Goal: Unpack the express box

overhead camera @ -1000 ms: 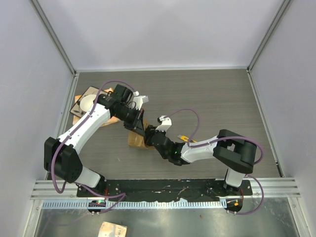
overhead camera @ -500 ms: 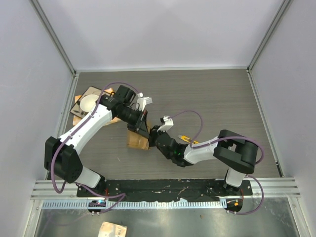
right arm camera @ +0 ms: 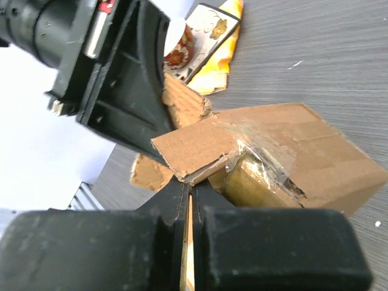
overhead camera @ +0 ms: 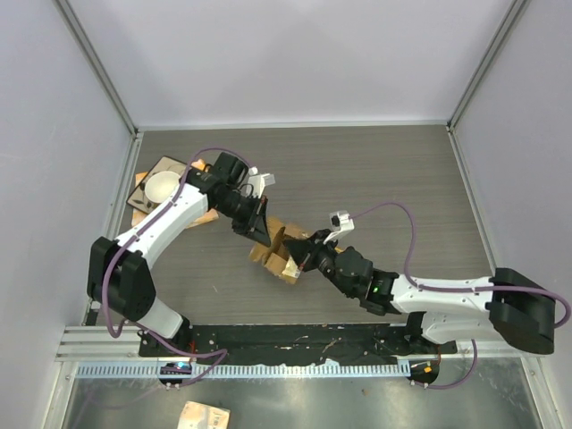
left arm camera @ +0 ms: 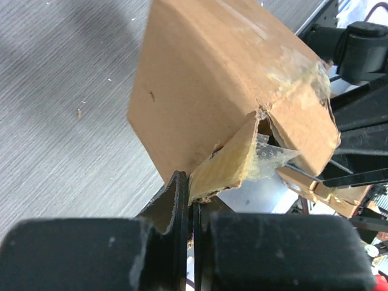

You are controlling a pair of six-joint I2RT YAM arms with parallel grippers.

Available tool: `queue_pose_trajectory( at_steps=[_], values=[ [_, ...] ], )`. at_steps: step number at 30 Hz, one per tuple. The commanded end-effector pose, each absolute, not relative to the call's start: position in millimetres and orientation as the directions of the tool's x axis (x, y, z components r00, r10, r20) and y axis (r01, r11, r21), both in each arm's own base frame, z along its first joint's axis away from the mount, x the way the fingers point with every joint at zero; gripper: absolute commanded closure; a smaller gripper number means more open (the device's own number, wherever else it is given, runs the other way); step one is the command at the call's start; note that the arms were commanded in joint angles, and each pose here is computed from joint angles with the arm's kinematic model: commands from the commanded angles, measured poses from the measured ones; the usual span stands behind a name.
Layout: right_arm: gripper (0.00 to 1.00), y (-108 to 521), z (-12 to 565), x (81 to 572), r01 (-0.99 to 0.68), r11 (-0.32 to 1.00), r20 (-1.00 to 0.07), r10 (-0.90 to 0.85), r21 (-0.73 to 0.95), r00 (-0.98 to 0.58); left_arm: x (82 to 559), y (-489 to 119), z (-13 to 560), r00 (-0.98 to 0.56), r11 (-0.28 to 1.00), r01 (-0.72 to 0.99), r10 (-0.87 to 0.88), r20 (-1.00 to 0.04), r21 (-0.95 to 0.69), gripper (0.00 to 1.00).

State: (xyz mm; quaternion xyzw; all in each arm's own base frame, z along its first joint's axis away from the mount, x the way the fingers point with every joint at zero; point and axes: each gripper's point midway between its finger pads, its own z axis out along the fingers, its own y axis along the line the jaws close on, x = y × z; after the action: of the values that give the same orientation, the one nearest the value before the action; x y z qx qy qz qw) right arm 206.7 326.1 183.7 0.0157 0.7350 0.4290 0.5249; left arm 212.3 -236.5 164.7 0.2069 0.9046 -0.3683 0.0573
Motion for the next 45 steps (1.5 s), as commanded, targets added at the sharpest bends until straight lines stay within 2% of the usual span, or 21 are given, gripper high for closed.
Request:
queue_pose_trajectory(
  at_steps=[1,17,19,20,22,23,25,26,29,31,34,38,44,45],
  values=[
    [0.99,312.2,202.4,198.4,-0.469,0.630,-0.784,0.457,0.619,-0.420,238.5,-228.7,175.0,-0.908,0.691,0.414,0.272,-0.317,-0.593,1.00],
    [0.99,292.8,207.5,194.9,-0.454,0.704,-0.828,0.373,0.546,-0.419,230.4,-216.8,175.2,-0.881,0.696,0.464,0.294,-0.371,-0.548,0.99],
    [0.99,286.4,210.9,196.2,-0.437,0.717,-0.830,0.377,0.542,-0.411,226.6,-214.9,170.3,-0.882,0.696,0.464,0.303,-0.361,-0.548,0.92],
    [0.99,285.0,210.8,196.8,-0.434,0.721,-0.831,0.378,0.540,-0.407,225.8,-214.4,168.3,-0.881,0.696,0.465,0.307,-0.359,-0.547,0.83],
    [0.99,284.7,215.0,197.2,-0.440,0.715,-0.832,0.389,0.544,-0.396,223.4,-211.9,164.5,-0.877,0.696,0.475,0.320,-0.358,-0.539,0.71],
    [0.99,286.4,215.9,196.7,-0.449,0.710,-0.833,0.387,0.543,-0.395,223.4,-210.6,162.4,-0.877,0.701,0.475,0.323,-0.356,-0.533,0.54],
    [0.99,291.2,210.6,198.4,-0.457,0.723,-0.847,0.357,0.518,-0.395,225.9,-205.5,160.3,-0.872,0.720,0.479,0.328,-0.363,-0.501,0.34],
    [0.99,296.3,213.5,198.2,-0.471,0.719,-0.851,0.344,0.510,-0.397,228.0,-203.7,160.7,-0.868,0.727,0.484,0.330,-0.371,-0.487,0.19],
    [0.99,310.6,203.4,199.8,-0.488,0.735,-0.865,0.277,0.471,-0.418,236.7,-199.1,175.4,-0.844,0.743,0.507,0.326,-0.425,-0.437,0.04],
    [0.99,317.3,197.1,199.2,-0.498,0.737,-0.868,0.245,0.456,-0.432,244.0,-199.6,199.4,-0.807,0.732,0.546,0.331,-0.488,-0.407,0.00],
    [0.99,325.1,193.0,201.1,-0.509,0.747,-0.876,0.203,0.427,-0.438,250.8,-200.8,243.6,-0.719,0.695,0.627,0.342,-0.605,-0.352,0.00],
    [0.99,334.5,189.7,200.1,-0.538,0.738,-0.882,0.165,0.407,-0.441,233.1,-210.5,288.4,-0.500,0.542,0.801,0.374,-0.781,-0.254,0.00],
    [0.99,350.1,191.0,190.1,-0.602,0.676,-0.878,0.144,0.425,-0.457,194.0,-222.8,254.5,-0.381,0.301,0.919,0.509,-0.772,-0.254,0.00],
    [0.99,350.3,188.4,190.2,-0.601,0.680,-0.878,0.134,0.419,-0.460,185.0,-221.2,248.1,-0.315,0.224,0.948,0.546,-0.776,-0.226,0.00]
  ],
)
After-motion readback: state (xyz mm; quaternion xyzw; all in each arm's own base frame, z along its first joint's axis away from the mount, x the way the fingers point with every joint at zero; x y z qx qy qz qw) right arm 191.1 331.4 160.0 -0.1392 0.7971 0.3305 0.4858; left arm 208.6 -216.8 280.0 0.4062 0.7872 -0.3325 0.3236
